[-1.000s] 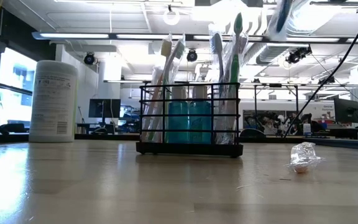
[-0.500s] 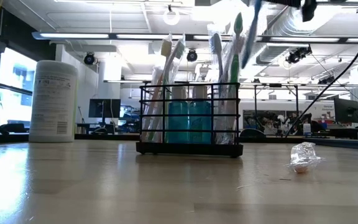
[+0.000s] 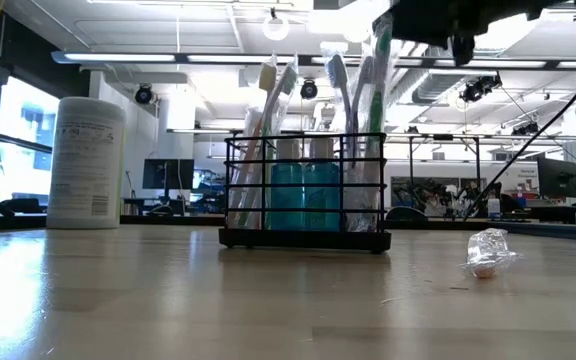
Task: Pick & Place toothbrushing station
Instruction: Put the blue toothbrush into the mesh organizer
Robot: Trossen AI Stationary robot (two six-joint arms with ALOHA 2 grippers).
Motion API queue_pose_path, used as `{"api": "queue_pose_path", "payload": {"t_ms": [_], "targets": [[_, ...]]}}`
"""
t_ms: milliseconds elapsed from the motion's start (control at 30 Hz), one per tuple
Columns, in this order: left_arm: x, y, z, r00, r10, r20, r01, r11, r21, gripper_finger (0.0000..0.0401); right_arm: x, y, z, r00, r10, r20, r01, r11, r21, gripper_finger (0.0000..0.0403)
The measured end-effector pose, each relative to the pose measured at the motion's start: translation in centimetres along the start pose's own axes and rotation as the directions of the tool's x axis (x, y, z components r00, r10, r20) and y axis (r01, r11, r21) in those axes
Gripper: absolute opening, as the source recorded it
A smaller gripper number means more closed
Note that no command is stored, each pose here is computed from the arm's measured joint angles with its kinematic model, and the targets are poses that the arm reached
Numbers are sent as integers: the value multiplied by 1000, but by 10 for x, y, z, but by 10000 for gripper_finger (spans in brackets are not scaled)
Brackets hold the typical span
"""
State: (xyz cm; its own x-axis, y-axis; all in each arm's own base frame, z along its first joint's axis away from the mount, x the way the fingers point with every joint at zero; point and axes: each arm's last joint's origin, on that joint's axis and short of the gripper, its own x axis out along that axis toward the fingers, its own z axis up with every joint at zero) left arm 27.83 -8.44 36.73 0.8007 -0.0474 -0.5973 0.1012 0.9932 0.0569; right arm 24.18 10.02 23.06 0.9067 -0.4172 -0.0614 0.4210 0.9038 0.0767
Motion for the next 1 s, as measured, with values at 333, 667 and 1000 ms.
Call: {"api": "queue_pose_path", "payload": {"t_ms": [333, 667, 1000], "targets": [[1, 0, 0, 1000, 1, -4, -1, 1000, -22, 179, 20, -4, -19, 998, 19, -67, -18, 1000, 13, 13], [1, 0, -1, 1000, 1, -12, -2, 999, -32, 179, 31, -6, -40, 989, 10, -147, -6, 1000, 31, 13], [1, 0, -2, 1000, 0, -18, 0, 999, -52, 179, 38, -4, -61, 978, 7, -209, 2, 999, 43, 13]]}}
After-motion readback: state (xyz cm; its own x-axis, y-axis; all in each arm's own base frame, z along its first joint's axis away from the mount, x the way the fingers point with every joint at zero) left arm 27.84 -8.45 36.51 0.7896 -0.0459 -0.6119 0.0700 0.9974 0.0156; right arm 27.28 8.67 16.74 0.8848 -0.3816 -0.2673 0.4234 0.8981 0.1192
